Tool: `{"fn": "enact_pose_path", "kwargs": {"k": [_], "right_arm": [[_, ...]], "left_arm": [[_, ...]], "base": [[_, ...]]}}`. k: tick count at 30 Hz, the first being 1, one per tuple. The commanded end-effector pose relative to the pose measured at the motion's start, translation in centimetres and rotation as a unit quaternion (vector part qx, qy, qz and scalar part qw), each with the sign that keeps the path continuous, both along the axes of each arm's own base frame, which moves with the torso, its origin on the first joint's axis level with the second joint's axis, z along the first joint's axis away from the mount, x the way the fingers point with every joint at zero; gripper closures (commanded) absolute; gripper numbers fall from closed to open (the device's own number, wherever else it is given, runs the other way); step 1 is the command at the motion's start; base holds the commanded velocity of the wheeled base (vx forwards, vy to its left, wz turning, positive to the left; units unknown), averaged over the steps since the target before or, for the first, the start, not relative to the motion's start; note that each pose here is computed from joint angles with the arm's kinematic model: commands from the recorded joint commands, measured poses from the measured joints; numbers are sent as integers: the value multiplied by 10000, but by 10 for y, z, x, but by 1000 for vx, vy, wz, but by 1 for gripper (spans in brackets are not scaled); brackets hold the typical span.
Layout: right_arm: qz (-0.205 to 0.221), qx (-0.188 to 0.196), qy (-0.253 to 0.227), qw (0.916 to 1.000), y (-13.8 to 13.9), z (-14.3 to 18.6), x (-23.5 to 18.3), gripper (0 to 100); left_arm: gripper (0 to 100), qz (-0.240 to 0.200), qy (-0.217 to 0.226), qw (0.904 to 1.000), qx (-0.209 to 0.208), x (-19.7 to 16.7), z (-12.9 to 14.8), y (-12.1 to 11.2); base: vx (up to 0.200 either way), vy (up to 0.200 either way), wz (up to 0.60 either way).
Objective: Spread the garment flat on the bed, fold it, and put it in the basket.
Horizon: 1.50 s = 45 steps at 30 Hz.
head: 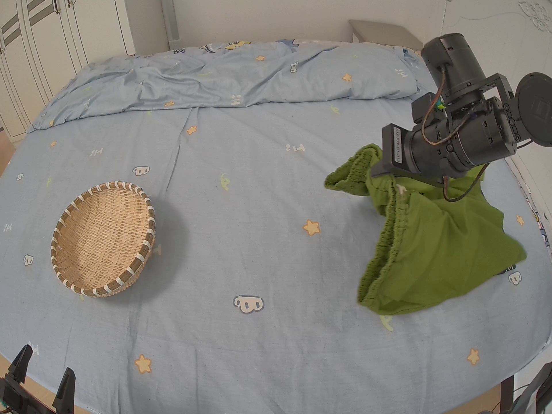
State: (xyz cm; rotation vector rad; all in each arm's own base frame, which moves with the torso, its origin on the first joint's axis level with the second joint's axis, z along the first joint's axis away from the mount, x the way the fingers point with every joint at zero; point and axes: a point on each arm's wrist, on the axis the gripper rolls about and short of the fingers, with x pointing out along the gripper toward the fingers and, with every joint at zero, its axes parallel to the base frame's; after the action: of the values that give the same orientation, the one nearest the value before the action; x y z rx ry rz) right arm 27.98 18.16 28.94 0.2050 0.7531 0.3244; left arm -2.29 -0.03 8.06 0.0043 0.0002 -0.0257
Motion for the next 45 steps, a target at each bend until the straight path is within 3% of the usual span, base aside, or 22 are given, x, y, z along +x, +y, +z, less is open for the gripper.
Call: {"fn": "enact_pose_path", "kwargs": {"k": [1, 4, 8, 11, 14, 21, 22, 37, 40, 44, 45], "right_arm": [[499, 651, -62, 9966, 35, 13, -20, 100], [623, 797, -127, 9948, 49, 14, -22, 100], [1117, 1047, -305, 9877, 102, 11, -30, 100], [1121, 1024, -150, 9883, 133, -6, -31, 100], [1036, 821, -22, 9912, 149, -29, -26, 100], [975, 704, 84, 9927, 156, -47, -15, 100], [960, 704, 83, 9929, 156, -49, -13, 0], [935, 662, 136, 9933, 153, -47, -13, 0], [757, 849, 120, 9934, 107, -18, -15, 0], [771, 1100, 369, 9902, 57, -7, -19, 0], [767, 1212, 441, 9887, 35, -3, -24, 0]], "left_arm": [[0, -2, 22, 10000, 2, 0, -5, 0], [0, -2, 22, 10000, 2, 0, -5, 0], [0, -2, 22, 10000, 2, 0, -5, 0], [0, -2, 22, 10000, 2, 0, -5, 0], [0, -2, 22, 10000, 2, 0, -5, 0], [0, -2, 22, 10000, 2, 0, -5, 0], [0, -2, 22, 10000, 2, 0, -5, 0], [0, -55, 20, 10000, 55, 0, -4, 0], [0, -71, 50, 9999, 78, 1, -5, 0], [0, -93, -247, 9996, 18, -3, 11, 0], [0, -252, -738, 9966, -270, -15, 50, 0]], "base": [[0, 0, 0], [0, 0, 0], [0, 0, 0], [0, 0, 0], [0, 0, 0], [0, 0, 0], [0, 0, 0], [0, 0, 0], [0, 0, 0], [0, 0, 0], [0, 0, 0]]}}
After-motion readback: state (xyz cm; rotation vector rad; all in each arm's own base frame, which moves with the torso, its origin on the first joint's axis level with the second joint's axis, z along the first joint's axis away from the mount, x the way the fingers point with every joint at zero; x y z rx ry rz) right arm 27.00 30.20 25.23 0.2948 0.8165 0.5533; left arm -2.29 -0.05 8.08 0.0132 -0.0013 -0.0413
